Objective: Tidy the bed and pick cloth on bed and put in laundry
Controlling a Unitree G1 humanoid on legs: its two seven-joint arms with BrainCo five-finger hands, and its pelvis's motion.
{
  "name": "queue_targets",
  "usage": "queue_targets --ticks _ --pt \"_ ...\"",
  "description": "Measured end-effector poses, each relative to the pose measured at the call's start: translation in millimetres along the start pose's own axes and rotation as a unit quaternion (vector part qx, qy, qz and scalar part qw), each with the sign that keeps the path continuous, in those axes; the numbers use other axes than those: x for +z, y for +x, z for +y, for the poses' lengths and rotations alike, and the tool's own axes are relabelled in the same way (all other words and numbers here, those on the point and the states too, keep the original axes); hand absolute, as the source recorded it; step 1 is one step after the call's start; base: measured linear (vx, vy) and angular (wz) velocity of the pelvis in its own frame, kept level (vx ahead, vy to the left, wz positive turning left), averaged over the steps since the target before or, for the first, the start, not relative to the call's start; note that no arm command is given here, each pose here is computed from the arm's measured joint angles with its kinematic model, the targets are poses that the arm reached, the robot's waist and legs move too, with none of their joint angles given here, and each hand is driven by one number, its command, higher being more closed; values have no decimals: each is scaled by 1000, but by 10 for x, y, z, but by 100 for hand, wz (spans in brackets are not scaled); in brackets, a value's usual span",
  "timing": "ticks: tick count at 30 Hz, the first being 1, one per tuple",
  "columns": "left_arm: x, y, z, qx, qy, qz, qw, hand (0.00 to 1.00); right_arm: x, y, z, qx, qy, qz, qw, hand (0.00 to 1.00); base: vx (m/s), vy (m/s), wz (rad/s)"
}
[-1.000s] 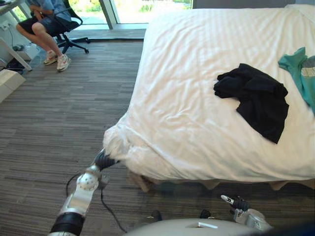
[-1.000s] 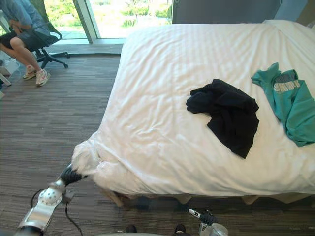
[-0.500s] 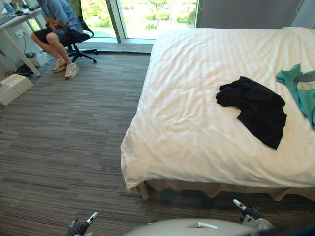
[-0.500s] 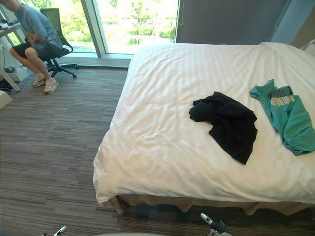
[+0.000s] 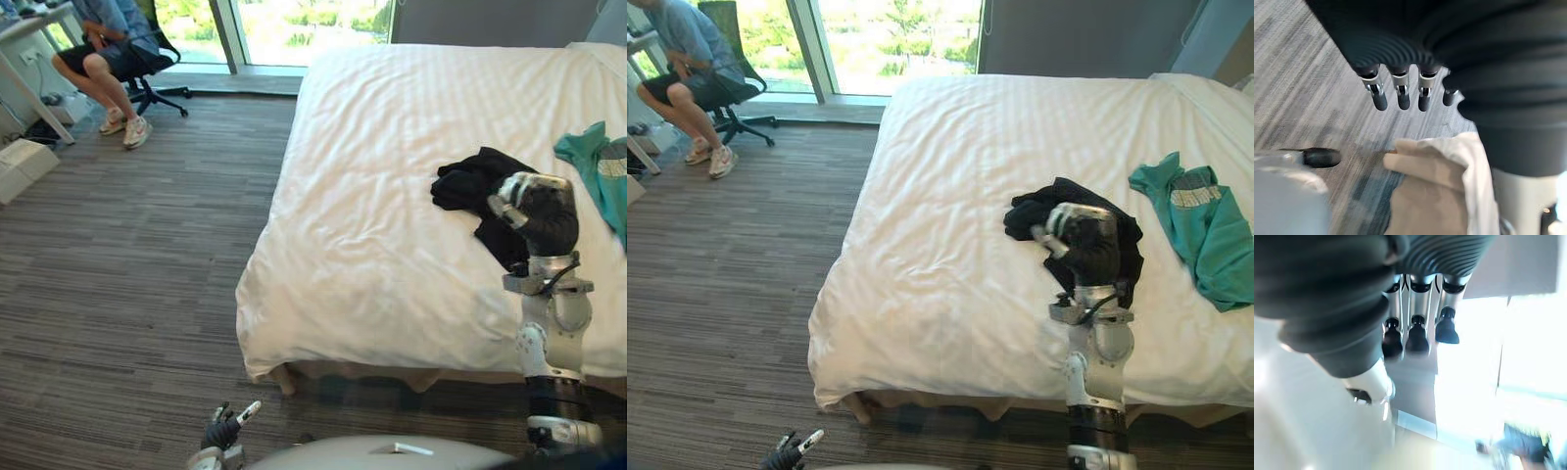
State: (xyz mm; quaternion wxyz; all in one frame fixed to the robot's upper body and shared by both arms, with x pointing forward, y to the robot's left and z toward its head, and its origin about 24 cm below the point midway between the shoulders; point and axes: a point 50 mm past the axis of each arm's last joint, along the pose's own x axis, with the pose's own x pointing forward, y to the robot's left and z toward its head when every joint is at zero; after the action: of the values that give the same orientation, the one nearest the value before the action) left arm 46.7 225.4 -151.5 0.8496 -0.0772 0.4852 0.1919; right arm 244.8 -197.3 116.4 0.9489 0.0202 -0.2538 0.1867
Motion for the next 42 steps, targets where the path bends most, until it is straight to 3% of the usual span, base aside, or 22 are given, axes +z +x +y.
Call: queue_targets --ticks 3,8,10,14,18,23,30,38,42 --pt "-67 -7 -34 -9 12 7 1000 0 -456 -198 272 87 91 132 983 100 14 -11 -16" --pt "-103 -11 -24 -8 21 4 1000 0 -452 239 1127 313 154 131 928 100 -65 -33 7" --pt "-102 -13 -33 -10 18 -1 1000 0 -418 485 1396 360 161 138 909 100 -97 -37 37" --pt "-180 -31 -6 -9 11 9 1000 0 -455 743 1710 383 163 172 893 100 -78 -19 46" --pt "-76 -11 -18 -17 27 -18 999 0 -534 968 1969 367 156 210 893 100 -75 -10 55" --pt "319 72 -167 -53 52 -85 994 0 -342 1394 2094 344 86 180 917 100 -85 22 41" --pt "1008 39 -567 -119 77 -211 967 0 -61 1889 1959 285 -3 139 948 100 -85 22 21" --pt "1361 -13 -901 -167 81 -257 948 0 -173 2091 1494 143 4 170 975 100 -71 -3 19" --pt "1489 -99 -1127 -200 42 -283 937 0 -305 2067 1361 105 5 197 975 100 -73 -19 6"
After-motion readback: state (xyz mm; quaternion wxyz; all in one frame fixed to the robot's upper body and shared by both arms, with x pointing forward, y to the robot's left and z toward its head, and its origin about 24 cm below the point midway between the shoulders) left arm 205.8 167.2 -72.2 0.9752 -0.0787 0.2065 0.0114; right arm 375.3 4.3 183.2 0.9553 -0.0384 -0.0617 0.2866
